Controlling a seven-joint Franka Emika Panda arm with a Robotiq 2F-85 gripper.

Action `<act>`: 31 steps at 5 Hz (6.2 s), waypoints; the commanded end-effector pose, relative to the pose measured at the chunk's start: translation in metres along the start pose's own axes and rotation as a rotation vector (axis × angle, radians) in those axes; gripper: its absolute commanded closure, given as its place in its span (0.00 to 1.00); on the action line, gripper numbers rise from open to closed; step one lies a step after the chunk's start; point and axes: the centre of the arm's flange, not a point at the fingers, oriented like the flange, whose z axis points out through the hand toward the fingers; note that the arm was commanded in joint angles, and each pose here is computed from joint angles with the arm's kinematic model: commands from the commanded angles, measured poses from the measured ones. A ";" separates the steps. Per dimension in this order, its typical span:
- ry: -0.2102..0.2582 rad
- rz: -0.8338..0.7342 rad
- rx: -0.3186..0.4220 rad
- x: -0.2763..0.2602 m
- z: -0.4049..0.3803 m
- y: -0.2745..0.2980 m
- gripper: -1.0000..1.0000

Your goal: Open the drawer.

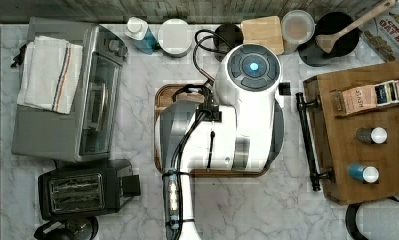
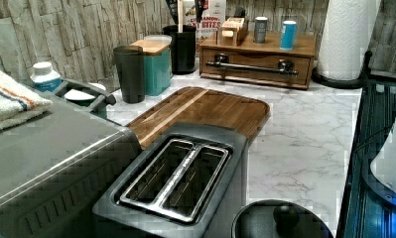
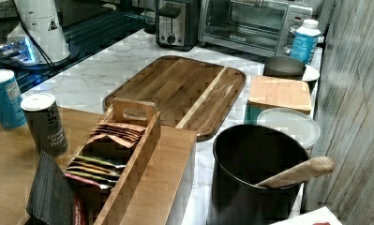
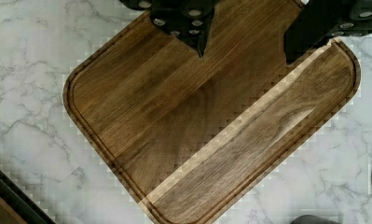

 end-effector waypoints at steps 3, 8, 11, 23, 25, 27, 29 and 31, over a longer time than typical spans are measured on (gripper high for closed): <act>0.040 -0.286 -0.009 -0.027 0.025 0.044 0.00; 0.180 -0.863 0.046 0.035 0.101 0.176 0.00; 0.220 -0.868 -0.072 0.042 0.138 0.216 0.00; 0.379 -0.943 -0.095 0.104 0.121 0.250 0.00; 0.306 -0.917 -0.019 0.104 0.141 0.253 0.00; 0.316 -0.806 -0.001 0.084 0.164 0.244 0.00; 0.306 -0.814 0.001 0.077 0.171 0.244 0.00; 0.256 -0.635 -0.008 0.002 0.181 0.194 0.00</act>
